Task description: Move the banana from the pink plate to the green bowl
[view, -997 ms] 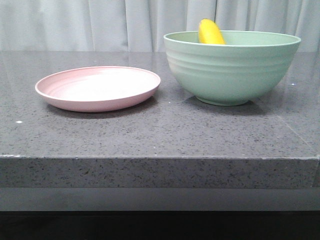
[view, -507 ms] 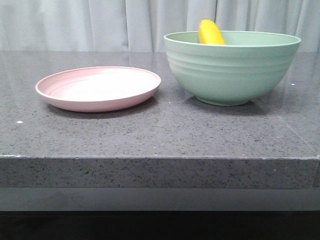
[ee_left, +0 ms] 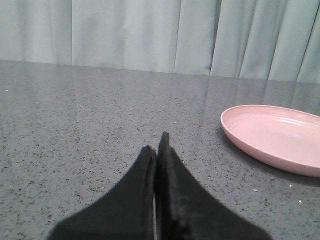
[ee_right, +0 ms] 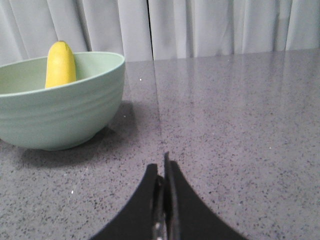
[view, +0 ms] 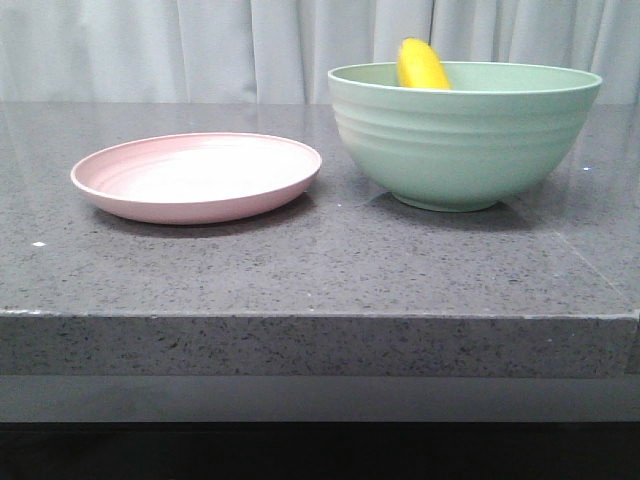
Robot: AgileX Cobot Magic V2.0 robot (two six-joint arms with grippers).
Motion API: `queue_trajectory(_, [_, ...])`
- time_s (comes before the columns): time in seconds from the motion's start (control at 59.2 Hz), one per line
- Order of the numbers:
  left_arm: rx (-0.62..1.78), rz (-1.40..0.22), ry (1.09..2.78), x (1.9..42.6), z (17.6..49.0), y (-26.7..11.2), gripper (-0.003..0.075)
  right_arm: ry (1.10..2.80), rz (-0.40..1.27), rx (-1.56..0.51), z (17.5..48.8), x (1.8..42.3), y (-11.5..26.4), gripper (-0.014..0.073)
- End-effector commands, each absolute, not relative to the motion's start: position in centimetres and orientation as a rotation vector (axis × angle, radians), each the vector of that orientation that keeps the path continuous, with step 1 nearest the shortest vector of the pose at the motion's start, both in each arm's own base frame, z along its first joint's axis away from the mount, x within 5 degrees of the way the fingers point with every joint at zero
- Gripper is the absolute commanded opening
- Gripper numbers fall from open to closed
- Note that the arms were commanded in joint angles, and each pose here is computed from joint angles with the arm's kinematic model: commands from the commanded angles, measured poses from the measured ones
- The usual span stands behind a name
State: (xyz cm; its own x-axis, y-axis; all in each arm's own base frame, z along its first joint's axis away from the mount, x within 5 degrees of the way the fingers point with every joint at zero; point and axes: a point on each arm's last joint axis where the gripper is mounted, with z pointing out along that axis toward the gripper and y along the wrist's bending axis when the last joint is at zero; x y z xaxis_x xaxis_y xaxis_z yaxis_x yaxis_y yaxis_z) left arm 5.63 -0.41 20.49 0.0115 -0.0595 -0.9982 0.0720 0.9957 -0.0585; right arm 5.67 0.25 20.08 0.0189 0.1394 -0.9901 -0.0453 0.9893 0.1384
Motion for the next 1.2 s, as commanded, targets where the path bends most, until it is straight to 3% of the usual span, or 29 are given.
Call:
queue_trajectory(0.0, [0.005,-0.119,1.461,5.42,21.16,-0.41,-0.0020,1.422,0.120,0.080,21.07,5.40,0.07,-0.0069])
queue_trajectory(1.182, [0.005,-0.119,1.461,5.42,21.16,-0.41,-0.0020,1.408,0.108,0.085,21.20,5.39,0.01,-0.0069])
